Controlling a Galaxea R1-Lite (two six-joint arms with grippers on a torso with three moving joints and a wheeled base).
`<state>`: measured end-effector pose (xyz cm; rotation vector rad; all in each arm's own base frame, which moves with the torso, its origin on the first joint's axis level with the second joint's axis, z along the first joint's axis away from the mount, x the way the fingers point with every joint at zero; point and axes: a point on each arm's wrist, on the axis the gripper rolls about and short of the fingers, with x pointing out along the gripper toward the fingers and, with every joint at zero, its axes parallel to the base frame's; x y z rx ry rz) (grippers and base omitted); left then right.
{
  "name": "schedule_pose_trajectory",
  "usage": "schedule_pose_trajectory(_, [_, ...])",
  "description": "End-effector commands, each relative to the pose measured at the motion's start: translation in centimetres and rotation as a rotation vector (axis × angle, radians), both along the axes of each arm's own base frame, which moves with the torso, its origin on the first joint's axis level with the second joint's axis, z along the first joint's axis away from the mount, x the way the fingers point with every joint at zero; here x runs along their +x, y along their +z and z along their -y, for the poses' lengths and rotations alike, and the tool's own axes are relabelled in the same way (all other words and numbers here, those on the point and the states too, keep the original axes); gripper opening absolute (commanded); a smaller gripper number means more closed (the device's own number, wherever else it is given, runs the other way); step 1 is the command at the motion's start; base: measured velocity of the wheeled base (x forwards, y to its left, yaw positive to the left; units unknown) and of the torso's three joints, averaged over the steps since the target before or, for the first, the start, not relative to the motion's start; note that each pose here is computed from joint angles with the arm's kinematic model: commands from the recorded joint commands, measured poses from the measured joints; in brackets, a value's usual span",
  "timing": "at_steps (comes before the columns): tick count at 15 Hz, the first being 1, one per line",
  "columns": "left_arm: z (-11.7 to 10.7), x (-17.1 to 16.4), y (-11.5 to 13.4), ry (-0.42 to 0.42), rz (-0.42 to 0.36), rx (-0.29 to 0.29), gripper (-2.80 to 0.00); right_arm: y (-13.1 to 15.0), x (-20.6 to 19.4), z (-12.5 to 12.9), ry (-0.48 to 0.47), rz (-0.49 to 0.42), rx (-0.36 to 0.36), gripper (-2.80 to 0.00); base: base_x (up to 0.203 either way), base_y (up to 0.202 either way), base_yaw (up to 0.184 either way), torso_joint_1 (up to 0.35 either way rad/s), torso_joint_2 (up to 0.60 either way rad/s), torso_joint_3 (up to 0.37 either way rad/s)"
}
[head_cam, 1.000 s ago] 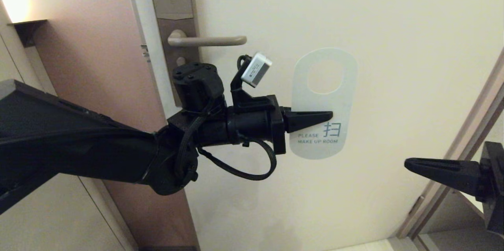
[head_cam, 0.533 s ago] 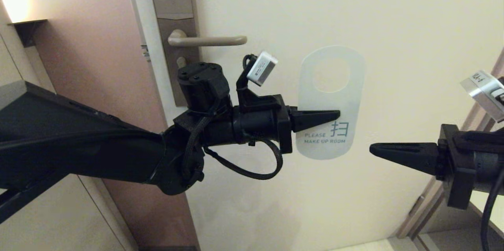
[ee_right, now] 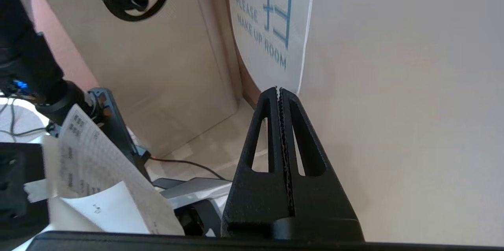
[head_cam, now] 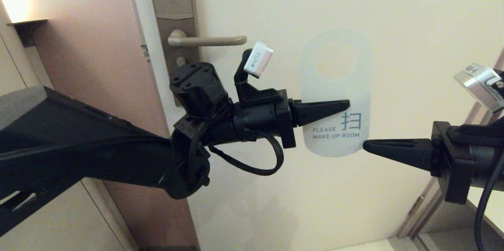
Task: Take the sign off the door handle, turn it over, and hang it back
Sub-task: Hand it to the other hand
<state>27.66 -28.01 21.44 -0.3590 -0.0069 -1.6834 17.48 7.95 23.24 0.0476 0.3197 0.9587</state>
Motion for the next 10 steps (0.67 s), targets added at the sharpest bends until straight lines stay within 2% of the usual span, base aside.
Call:
schedule_pose_trajectory(1, [0.1, -0.1, -0.1, -0.008, -0.001, 0.000, -2.80, 0.0, -0.5, 0.2, 0.005, 0.006, 0.005, -2.80, 0.000, 0.000, 0.000, 0.000, 0.00, 0.000])
schedule_pose_trajectory(2, [0.2, -0.2, -0.2, -0.011, -0.002, 0.002, -2.80, -0.1, -0.6, 0.2, 0.009, 0.002, 0.005, 0.00, 0.000, 0.000, 0.000, 0.000, 0.00, 0.000])
schedule_pose_trajectory(10, [0.8, -0.5, -1.0, -0.027, -0.007, 0.005, -2.80, -1.5, -1.8, 0.7, 0.001, -0.033, -0.006, 0.00, 0.000, 0.000, 0.000, 0.000, 0.00, 0.000])
